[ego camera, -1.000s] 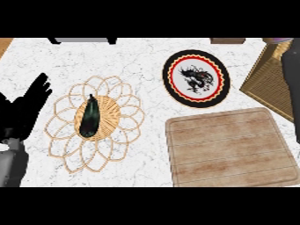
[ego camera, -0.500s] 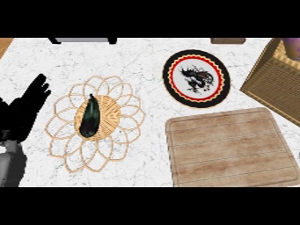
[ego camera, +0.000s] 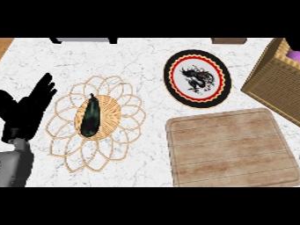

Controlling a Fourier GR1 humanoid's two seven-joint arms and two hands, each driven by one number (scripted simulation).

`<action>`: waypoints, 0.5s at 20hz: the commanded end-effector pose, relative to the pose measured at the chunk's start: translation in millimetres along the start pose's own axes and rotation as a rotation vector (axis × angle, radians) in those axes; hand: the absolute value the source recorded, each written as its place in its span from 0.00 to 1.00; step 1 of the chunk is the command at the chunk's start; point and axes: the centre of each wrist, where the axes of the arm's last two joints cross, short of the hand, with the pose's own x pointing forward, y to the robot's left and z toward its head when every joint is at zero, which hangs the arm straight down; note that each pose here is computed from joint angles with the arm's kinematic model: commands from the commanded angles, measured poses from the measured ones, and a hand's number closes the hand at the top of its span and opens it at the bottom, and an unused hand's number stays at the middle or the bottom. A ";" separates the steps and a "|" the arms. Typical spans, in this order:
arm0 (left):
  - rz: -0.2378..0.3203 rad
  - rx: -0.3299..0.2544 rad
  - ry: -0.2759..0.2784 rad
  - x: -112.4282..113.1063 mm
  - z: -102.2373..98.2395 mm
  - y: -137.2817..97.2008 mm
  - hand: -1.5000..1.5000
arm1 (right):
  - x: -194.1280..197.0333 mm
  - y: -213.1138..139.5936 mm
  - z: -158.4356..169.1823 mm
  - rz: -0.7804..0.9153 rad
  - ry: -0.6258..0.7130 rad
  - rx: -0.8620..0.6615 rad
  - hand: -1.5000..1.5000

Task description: Pick the can from the cutting board and place it in the basket

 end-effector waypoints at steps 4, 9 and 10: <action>-0.014 0.010 -0.007 11.1 -2.7 20.8 0.50 | -28.3 1.5 -8.5 -0.036 -0.070 0.046 0.00; 0.009 -0.011 -0.001 0.7 -9.2 -4.8 0.50 | -14.5 -19.0 -38.7 -0.192 -0.015 -0.077 0.00; -0.011 0.007 0.001 -1.8 -0.9 15.1 0.50 | -13.1 -14.1 -28.9 -0.245 0.039 -0.120 0.00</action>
